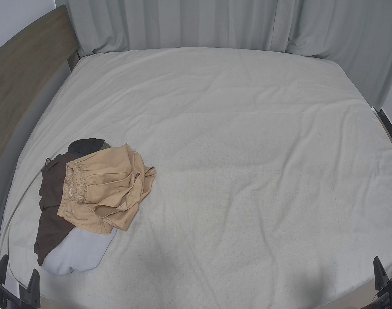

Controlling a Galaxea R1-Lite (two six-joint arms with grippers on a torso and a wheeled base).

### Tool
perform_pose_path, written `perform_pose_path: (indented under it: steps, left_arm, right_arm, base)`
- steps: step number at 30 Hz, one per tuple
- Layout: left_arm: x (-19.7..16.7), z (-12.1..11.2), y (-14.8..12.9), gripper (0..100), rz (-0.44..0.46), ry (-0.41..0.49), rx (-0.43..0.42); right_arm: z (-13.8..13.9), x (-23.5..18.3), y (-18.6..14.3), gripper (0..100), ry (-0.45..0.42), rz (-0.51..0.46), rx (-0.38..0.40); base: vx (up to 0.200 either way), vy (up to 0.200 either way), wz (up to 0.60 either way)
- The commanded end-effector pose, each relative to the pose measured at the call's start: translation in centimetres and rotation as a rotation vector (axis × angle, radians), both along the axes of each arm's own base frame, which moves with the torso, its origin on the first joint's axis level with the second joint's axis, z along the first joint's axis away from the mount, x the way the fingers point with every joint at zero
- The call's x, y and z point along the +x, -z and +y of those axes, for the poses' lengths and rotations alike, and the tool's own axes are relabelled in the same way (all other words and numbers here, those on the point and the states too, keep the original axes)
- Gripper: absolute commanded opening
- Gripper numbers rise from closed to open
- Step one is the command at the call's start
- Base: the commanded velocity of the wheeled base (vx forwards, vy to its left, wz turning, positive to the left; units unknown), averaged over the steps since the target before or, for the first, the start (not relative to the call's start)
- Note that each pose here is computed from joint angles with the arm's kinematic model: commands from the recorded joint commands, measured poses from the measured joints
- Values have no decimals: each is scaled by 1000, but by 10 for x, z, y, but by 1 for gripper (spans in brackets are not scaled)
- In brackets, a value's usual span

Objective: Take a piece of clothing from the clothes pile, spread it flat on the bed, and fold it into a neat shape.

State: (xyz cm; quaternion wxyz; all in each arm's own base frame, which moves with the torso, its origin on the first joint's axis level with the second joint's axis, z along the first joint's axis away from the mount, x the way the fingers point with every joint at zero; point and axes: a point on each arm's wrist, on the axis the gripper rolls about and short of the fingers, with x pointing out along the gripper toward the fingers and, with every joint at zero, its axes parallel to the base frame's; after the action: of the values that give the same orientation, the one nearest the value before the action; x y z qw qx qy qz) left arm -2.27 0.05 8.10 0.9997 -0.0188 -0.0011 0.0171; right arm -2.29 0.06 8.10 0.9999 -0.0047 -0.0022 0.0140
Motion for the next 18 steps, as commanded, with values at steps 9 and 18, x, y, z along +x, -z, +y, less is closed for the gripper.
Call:
perform_pose_path:
  steps: [9, 18]
  left_arm:
    - [0, 0, 1, 100, -34, -6, -7]
    - [5, 0, -51, 100, -123, 25, -7]
  right_arm:
    - [0, 0, 5, 100, -1, 1, 2]
    - [0, 0, 5, 100, 0, 1, 2]
  base:
    - [0, 0, 0]
    - [0, 0, 0]
